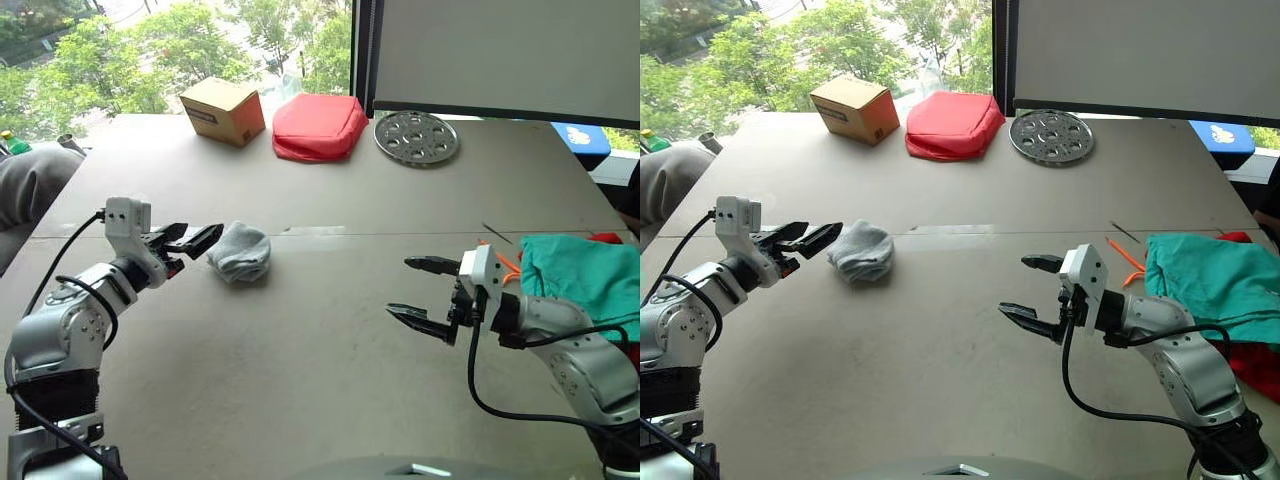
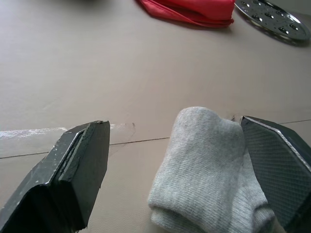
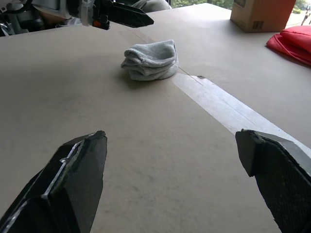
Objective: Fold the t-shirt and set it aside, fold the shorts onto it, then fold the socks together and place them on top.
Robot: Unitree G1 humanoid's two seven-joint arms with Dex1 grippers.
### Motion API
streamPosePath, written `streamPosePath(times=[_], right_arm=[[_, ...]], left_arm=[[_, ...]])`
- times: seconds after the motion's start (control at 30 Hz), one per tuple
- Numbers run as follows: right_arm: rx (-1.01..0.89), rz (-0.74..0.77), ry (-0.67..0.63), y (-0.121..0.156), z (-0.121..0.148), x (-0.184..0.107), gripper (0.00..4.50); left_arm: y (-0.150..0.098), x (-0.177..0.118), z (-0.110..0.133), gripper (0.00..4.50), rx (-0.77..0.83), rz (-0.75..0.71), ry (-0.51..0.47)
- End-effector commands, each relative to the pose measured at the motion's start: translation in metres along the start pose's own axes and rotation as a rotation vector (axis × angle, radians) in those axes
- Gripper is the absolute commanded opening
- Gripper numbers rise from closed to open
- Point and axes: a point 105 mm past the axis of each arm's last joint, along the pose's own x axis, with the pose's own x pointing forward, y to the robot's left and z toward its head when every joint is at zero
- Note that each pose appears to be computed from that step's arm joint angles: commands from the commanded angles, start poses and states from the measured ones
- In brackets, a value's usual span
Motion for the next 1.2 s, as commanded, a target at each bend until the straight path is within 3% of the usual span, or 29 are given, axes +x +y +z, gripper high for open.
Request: streamPosePath(times=[0.03, 0.13, 0.3, 0.67, 0.77, 0.9, 1.03, 1.2], right_arm=[[-0.046, 0.001, -0.029, 0.0, 0.01, -0.001, 4.5], [-0.048, -0.011, -0.024, 0.001, 0.01, -0.004, 4.5], [-0.047, -0.049, -0.013, 0.002, 0.009, -0.01, 4.5], [0.002, -0.11, 0.024, -0.005, 0.003, -0.001, 4.5], [0.003, -0.111, 0.05, -0.011, 0.0, 0.009, 4.5], [0.072, -0.131, 0.097, -0.02, -0.007, 0.024, 4.5], [0.149, -0.047, 0.095, -0.013, -0.004, 0.053, 4.5], [0.173, -0.031, 0.124, -0.016, -0.008, 0.083, 4.5]], left_arm=[[0.001, 0.017, -0.006, 4.46, -0.009, -0.01, 0.056], [-0.015, 0.027, -0.021, 4.46, -0.092, -0.1, 0.141], [-0.063, 0.029, -0.049, 4.46, -0.138, -0.291, 0.266], [-0.175, 0.022, -0.07, 4.46, -0.168, -0.614, 0.344], [-0.175, 0.023, -0.071, 4.46, -0.127, -0.59, 0.339], [-0.153, 0.009, -0.065, 4.46, -0.015, -0.54, 0.297], [-0.139, -0.021, -0.041, 4.46, 0.072, -0.56, 0.166], [-0.142, -0.065, -0.031, 4.46, 0.227, -0.628, 0.111]])
